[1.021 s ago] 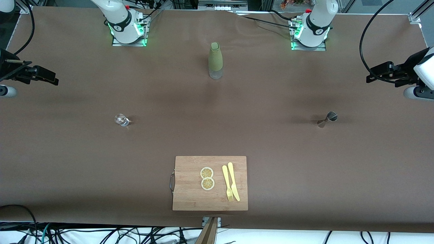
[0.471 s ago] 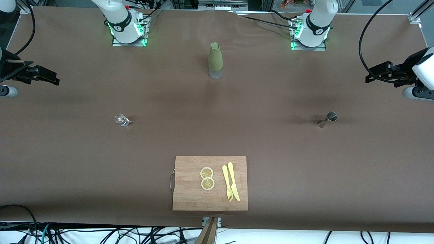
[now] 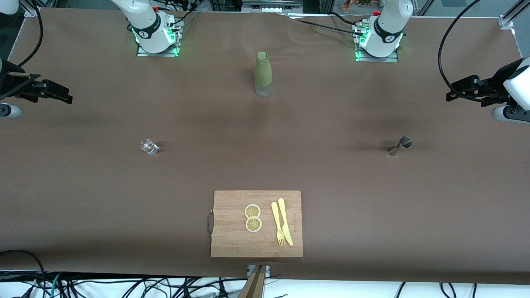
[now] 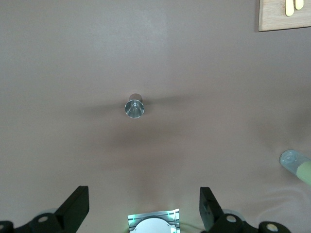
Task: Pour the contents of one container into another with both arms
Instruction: 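Move both grippers down toward the jigger and the glass beaker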
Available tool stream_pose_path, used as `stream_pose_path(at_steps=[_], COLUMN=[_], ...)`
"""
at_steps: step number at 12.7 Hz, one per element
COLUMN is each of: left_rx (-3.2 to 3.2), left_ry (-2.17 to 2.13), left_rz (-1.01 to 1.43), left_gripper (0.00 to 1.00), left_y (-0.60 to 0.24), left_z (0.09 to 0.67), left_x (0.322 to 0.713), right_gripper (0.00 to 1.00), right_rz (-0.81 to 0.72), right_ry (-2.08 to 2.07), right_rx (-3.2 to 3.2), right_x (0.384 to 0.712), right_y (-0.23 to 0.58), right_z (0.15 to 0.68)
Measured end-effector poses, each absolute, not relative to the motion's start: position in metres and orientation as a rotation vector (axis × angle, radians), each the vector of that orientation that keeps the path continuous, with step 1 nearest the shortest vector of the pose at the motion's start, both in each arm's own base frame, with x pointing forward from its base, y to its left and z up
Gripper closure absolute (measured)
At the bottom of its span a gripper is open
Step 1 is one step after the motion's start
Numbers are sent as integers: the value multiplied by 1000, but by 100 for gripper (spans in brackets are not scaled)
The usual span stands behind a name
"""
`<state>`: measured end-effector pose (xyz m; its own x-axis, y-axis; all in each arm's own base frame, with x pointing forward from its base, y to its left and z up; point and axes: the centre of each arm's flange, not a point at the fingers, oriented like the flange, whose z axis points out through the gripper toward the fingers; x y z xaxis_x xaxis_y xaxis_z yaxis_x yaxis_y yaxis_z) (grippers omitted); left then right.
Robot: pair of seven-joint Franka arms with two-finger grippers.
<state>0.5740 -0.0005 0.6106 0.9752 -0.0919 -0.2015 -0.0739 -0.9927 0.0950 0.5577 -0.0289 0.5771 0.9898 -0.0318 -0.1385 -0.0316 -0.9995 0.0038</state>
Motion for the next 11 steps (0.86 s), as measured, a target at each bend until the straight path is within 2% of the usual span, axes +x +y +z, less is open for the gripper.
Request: stream_pose_path(at_steps=[5, 8, 11], left_rx=[3030, 2984, 2825], left_ry=[-116, -294, -526], left_rz=[-314, -330, -322], left_gripper=[0, 0, 0], left_y=[36, 109, 178], left_z=[608, 590, 549], left_x=[574, 573, 571], right_gripper=[0, 0, 0], right_rz=[-261, -298, -336], right_ry=[-18, 20, 307], right_rx=[3129, 3129, 3136], right_x=[556, 555, 553], right_y=[-18, -18, -34], right_z=[567, 552, 535])
